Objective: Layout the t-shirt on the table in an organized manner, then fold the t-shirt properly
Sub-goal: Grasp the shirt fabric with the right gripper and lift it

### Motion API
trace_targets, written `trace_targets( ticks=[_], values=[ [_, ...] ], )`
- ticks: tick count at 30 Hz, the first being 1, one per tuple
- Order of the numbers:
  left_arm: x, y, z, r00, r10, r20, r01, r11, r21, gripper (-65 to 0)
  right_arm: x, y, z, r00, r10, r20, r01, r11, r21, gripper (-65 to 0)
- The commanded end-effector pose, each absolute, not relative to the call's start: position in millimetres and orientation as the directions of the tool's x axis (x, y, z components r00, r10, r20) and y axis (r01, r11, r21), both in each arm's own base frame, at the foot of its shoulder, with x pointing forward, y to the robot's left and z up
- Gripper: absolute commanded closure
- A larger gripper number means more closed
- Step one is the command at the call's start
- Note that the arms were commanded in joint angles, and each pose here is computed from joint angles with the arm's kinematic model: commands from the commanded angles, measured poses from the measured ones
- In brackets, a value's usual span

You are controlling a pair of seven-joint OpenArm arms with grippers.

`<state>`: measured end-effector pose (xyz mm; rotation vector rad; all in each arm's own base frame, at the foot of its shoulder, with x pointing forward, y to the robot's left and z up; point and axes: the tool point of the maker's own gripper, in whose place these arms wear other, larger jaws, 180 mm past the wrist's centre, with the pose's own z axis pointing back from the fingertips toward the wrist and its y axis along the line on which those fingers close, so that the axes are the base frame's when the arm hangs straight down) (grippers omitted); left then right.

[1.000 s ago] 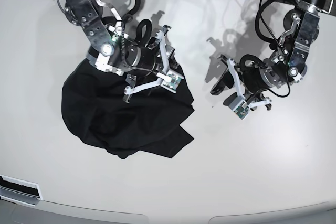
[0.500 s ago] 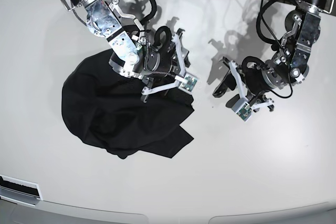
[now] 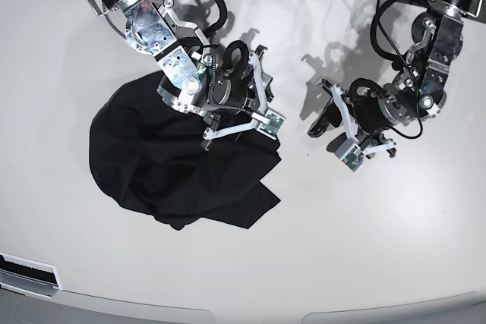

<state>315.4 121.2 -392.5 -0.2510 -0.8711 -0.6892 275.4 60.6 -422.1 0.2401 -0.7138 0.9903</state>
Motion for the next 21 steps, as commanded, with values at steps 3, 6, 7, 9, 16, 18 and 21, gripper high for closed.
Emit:
trace_targets(
  ticks=[3,6,7,9,16,18,21],
  values=[
    [326.0,122.2,-377.7,0.412,-0.435,0.800,0.642,0.762,0.084,-28.6,287.2,58.9,-425.1,0.369,0.648,0.666,-0.800,0.586,-0.128,-28.7],
    [326.0,122.2,-377.7,0.412,-0.435,0.800,0.642,0.762,0.084,-28.6,292.3,46.1,-440.5,0.393,0.670,0.630,-0.776,0.609,-0.163,-23.0],
    [326.0,122.2,-377.7,0.412,-0.435,0.800,0.642,0.762,0.084,-28.6,294.1,43.7,-441.2,0.387,0.681,0.622,-0.775,0.605,-0.180,-20.7],
    [325.9,122.1,-377.7,0.412,-0.435,0.801,0.642,0.762,0.083,-28.6,297.5,42.1,-439.1,0.373,0.694,0.616,-0.776,0.597,-0.203,-15.6],
    [325.8,122.2,-377.8,0.413,-0.435,0.800,0.642,0.762,0.084,-28.6,290.8,63.9,-421.0,0.351,0.691,0.632,-0.838,0.533,-0.117,-19.8],
    [325.8,122.3,-377.9,0.413,-0.436,0.800,0.642,0.762,0.084,-28.6,289.1,68.4,-419.1,0.354,0.677,0.645,-0.843,0.530,-0.094,-24.4],
    [326.0,122.3,-377.7,0.412,-0.435,0.800,0.642,0.762,0.084,-28.6,291.2,66.9,-419.0,0.360,0.674,0.645,-0.834,0.542,-0.100,-22.3]
  ],
)
